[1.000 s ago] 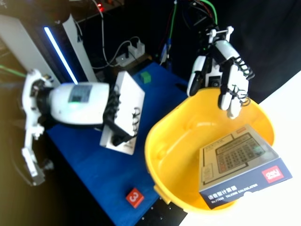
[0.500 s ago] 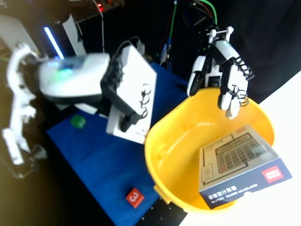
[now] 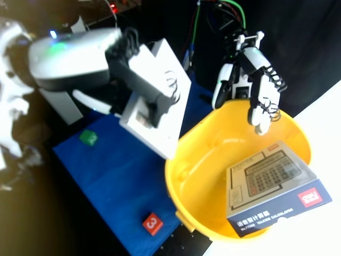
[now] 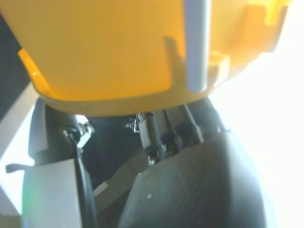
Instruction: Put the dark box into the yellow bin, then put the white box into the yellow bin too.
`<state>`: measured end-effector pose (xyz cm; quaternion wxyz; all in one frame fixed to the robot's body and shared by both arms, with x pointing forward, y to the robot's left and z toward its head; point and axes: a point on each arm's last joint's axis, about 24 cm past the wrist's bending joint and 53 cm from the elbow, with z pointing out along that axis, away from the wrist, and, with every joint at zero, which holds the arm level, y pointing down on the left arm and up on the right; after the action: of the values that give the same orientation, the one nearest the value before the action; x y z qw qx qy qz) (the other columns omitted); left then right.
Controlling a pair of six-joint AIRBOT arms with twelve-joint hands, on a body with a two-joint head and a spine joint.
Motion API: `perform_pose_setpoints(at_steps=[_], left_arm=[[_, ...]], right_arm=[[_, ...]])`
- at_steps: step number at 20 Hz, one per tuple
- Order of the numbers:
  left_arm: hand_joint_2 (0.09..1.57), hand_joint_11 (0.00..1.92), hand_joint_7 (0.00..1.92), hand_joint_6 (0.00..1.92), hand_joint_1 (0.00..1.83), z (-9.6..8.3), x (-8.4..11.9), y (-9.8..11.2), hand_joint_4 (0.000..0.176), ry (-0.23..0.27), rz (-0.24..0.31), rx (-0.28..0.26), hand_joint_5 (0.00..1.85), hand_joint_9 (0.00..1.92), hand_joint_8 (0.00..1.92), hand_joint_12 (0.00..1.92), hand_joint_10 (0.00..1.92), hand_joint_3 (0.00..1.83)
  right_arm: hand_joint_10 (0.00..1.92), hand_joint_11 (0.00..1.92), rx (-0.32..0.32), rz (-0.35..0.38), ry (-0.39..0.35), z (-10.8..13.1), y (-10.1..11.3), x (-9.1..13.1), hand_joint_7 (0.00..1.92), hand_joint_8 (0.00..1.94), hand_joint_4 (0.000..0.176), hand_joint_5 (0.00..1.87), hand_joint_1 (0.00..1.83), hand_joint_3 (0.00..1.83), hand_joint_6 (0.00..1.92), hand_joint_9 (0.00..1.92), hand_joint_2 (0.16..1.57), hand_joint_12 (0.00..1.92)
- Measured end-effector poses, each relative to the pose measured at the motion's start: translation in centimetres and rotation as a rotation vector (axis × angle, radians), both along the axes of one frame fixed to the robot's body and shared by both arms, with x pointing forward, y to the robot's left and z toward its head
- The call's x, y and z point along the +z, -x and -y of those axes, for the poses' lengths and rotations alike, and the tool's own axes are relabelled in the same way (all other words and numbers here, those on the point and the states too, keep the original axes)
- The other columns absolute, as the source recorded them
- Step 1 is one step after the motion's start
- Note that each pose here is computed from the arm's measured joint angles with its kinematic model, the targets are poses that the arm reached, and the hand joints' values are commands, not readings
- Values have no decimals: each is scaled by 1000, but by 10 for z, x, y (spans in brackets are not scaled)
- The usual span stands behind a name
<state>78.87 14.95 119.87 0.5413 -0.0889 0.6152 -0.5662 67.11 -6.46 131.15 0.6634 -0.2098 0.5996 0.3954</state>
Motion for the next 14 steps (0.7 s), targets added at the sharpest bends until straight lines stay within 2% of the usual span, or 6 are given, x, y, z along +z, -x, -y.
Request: perform_pose_setpoints(at_steps=[4, 5, 9, 11, 13, 14], left_arm=[[902, 638, 555, 2, 1132, 1, -1, 0, 5, -1, 1, -1, 567, 628, 0, 212, 0, 2], [909, 614, 539, 1, 1138, 2, -1, 1, 16, -4, 2, -4, 564, 607, 0, 203, 0, 4], [982, 526, 501, 2, 1065, 5, -1, 2, 0, -1, 4, -10, 476, 570, 4, 199, 1, 3], [992, 560, 512, 3, 1031, 7, 4, 3, 13, -11, 13, -16, 481, 602, 4, 230, 7, 3], [986, 631, 562, 3, 1066, 4, 23, 6, 0, 9, 37, -18, 495, 675, 15, 258, 27, 0], [1006, 502, 585, 8, 1109, 0, 38, 6, 23, 22, 64, -13, 520, 647, 14, 193, 6, 5]], right_arm=[[615, 872, -16, 53, 7, 2, -4, 13, 1155, 780, 0, 1081, 1254, 0, 763, 1109, 1053, 1147], [624, 918, -21, 58, 5, 3, -7, 14, 1151, 816, 0, 1081, 1259, 0, 738, 1142, 1055, 1167], [743, 900, -55, 52, 13, 12, -22, 12, 1142, 857, 0, 1148, 1262, 2, 601, 1122, 1044, 1293], [760, 923, -73, 43, 13, 17, -28, 10, 1123, 882, 0, 1157, 1261, 0, 585, 1106, 1048, 1290], [691, 996, -88, 30, 8, 22, -32, 9, 1135, 860, 0, 1119, 1260, 0, 657, 1148, 1052, 1203], [655, 985, -98, 20, 3, 25, -35, 9, 1141, 842, 0, 1092, 1257, 1, 715, 1178, 1055, 1234]])
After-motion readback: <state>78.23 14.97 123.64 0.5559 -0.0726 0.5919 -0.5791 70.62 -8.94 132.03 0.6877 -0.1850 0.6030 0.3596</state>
